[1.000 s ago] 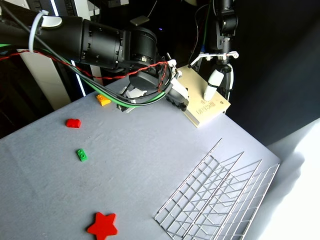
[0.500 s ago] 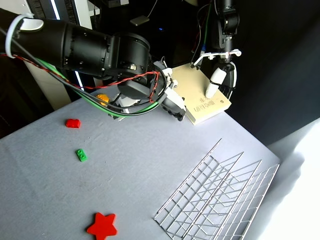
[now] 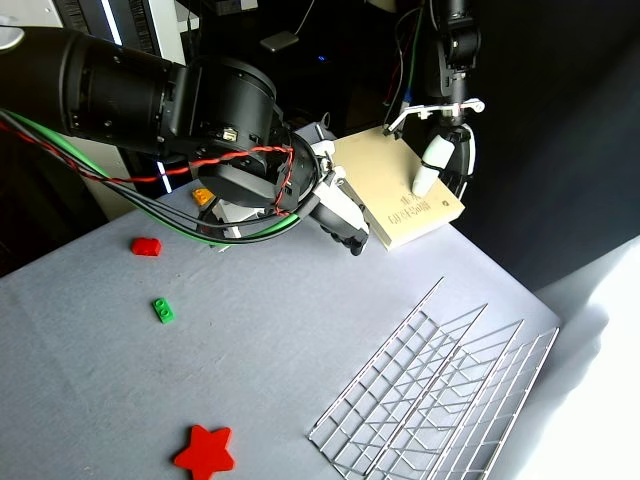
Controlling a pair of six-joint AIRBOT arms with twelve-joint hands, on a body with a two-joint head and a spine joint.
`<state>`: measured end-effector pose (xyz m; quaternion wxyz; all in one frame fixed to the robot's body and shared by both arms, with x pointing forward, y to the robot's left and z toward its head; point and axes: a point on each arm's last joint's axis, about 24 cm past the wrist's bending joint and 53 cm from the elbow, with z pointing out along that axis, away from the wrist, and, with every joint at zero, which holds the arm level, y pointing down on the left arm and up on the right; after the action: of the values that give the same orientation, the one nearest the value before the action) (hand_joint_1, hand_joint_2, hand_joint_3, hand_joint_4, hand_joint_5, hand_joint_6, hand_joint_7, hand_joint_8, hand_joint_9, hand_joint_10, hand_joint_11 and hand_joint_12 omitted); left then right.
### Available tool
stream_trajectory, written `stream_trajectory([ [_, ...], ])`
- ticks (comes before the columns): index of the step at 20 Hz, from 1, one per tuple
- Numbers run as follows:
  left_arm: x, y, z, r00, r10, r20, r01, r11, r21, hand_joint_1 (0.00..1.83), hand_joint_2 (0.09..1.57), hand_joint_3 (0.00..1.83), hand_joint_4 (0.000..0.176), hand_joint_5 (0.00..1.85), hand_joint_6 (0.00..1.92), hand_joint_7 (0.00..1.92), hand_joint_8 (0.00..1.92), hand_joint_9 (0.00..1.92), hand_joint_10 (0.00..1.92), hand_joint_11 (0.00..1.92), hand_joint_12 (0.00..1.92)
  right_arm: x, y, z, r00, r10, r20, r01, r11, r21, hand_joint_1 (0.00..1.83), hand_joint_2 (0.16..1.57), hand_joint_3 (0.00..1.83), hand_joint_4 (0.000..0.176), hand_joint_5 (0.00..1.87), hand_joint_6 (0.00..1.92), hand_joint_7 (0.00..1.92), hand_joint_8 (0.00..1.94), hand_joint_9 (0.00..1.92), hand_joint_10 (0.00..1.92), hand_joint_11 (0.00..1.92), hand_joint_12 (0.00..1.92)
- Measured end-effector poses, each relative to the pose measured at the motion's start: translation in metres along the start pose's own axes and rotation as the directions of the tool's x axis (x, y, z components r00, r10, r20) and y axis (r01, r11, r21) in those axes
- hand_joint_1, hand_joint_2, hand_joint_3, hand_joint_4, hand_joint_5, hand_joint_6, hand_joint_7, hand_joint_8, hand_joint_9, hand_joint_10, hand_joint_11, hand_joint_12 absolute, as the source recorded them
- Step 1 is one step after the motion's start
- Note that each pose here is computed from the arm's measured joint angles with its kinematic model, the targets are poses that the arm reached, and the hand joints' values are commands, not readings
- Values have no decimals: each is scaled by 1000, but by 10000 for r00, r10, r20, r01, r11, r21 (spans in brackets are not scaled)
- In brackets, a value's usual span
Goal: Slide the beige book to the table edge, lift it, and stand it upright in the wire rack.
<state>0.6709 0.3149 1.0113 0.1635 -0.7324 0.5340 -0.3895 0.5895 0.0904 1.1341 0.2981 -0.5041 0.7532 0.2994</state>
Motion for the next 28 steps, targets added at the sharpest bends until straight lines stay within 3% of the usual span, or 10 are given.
stream_trajectory([
  [10,5,-38,-15,9992,82,-385,-42,9947,1025,1482,1202,0,0,713,1312,643,1332,792,1308,647,1567,11,-11,-31,9997,245,82,-247,9993,297,213,1089,0,0,199,0,200,0,193,0,0,655],
  [18,8,-96,-49,9972,54,-743,126,9709,2393,1477,1214,0,0,715,1321,602,1356,712,1342,695,1594,28,-55,-70,9906,1205,644,-1283,9823,1361,234,1080,0,0,221,2,240,5,234,8,0,722],
  [21,18,-115,-58,9918,-59,-1278,446,9521,3024,1482,1200,0,0,713,1301,662,1317,752,1296,698,1585,36,-64,-83,9840,1604,780,-1711,9723,1590,239,1076,0,0,210,2,227,2,224,2,0,707],
  [23,26,-128,-64,9856,-3,-1691,605,9345,3507,1480,1197,0,0,728,1285,667,1294,731,1313,722,1569,42,-68,-93,9768,1940,907,-2071,9635,1698,221,1077,0,0,198,1,220,2,214,3,0,686],
  [26,33,-154,-76,9745,30,-2245,973,8955,4343,1480,1199,0,0,731,1286,657,1297,716,1333,732,1558,48,-66,-101,9690,2259,997,-2405,9553,1722,241,1074,0,0,212,3,234,3,232,4,0,740],
  [28,40,-180,-86,9667,381,-2531,1015,8508,5156,1480,1200,0,0,731,1283,658,1297,716,1332,724,1573,54,-65,-113,9523,2802,1211,-2984,9383,1748,242,1076,0,0,213,2,229,0,228,2,0,746],
])
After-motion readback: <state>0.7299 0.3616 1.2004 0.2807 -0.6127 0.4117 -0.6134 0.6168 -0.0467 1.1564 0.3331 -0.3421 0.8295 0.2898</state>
